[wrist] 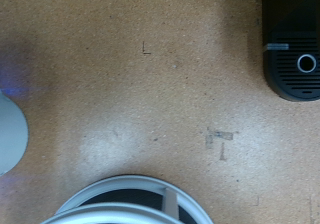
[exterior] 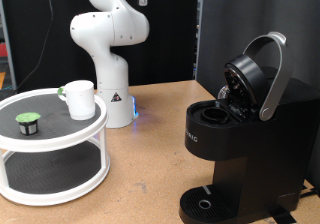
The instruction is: Make a cup of coffee with the keurig machine
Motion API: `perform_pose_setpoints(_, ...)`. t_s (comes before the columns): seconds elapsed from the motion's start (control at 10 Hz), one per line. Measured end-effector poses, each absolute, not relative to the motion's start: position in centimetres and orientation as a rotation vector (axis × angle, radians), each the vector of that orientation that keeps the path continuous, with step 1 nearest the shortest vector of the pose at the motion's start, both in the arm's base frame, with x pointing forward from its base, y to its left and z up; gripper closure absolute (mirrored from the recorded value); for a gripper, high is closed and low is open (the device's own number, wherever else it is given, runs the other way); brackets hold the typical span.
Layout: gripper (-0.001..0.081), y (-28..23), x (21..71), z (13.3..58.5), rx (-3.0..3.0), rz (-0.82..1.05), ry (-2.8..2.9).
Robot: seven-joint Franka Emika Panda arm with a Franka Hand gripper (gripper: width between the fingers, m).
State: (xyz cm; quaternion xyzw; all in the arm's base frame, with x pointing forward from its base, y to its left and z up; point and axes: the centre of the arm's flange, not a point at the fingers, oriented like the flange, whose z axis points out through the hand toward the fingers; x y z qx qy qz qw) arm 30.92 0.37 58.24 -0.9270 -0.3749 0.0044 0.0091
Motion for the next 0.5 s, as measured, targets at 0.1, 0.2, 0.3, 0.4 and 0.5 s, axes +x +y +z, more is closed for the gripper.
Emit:
perform_pose_setpoints(0.1,-0.0002,0.4,31.3,57.5,-2.903,-0.015,-1.171)
perform_pose_setpoints(0.2,-0.0002,0.3,31.6,56.5,-2.910,-0.024,-1.170)
perform_pose_setpoints(0.3,-0.0002,-0.1,31.9,55.8,-2.915,-0.037,-1.158)
perform_pose_setpoints(0.4,-0.0002,-0.9,32.1,55.3,-2.918,-0.041,-1.146)
perform_pose_setpoints(0.5,-0.0002,-2.0,32.2,55.1,-2.915,-0.035,-1.145)
